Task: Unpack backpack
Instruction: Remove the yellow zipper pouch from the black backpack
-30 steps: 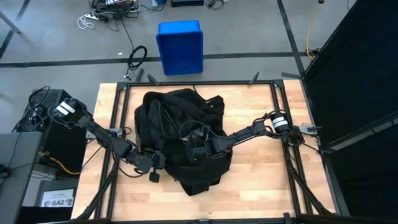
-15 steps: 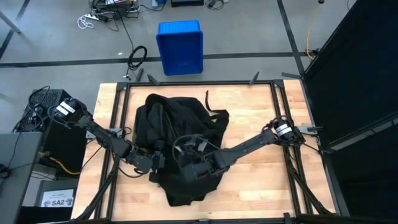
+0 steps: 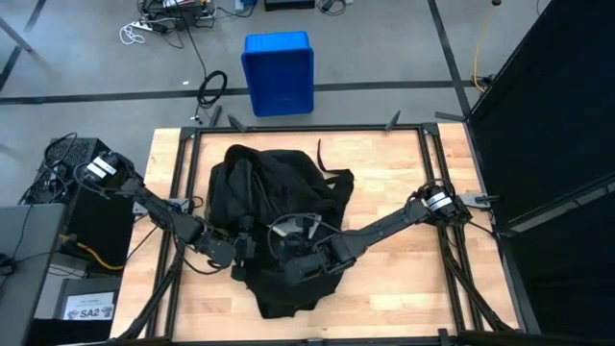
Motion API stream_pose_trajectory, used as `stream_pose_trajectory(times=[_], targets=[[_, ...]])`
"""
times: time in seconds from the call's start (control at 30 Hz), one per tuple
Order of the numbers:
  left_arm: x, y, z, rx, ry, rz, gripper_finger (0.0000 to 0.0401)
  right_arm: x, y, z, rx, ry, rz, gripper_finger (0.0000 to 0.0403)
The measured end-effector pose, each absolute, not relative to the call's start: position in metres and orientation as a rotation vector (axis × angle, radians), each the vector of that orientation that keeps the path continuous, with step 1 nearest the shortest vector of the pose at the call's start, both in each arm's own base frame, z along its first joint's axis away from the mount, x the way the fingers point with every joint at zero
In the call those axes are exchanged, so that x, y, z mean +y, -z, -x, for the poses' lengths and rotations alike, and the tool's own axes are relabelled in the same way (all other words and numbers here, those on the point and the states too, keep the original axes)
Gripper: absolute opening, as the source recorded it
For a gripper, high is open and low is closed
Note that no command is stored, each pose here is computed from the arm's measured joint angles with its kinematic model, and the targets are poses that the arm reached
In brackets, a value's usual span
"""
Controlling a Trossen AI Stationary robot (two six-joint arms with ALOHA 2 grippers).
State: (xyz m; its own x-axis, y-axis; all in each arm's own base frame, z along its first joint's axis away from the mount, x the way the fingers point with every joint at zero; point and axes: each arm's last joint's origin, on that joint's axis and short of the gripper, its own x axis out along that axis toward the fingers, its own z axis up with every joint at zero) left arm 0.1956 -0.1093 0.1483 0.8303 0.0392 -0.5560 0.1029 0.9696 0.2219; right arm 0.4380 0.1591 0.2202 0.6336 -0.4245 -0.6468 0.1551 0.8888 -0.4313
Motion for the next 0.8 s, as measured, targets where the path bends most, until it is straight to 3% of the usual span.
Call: stream_pose_trajectory(times=[0.2,0.43,0.6,0.8], targets=[[-0.108,-0.149,-0.196,0.583,0.007,-0.297,0.001,0.154,-0.189,-0.432,0.886,0.295,0.281,0.0031],[-0.109,-0.153,-0.198,0.539,0.019,-0.445,0.0016,0.147,-0.169,-0.432,0.874,0.238,0.251,0.0112],[-0.111,-0.159,-0.202,0.529,0.042,-0.53,0.0049,0.144,-0.17,-0.436,0.844,0.246,0.238,0.0179],[-0.11,-0.159,-0.203,0.599,0.056,-0.612,0.0119,0.144,-0.17,-0.436,0.837,0.245,0.237,0.0238]])
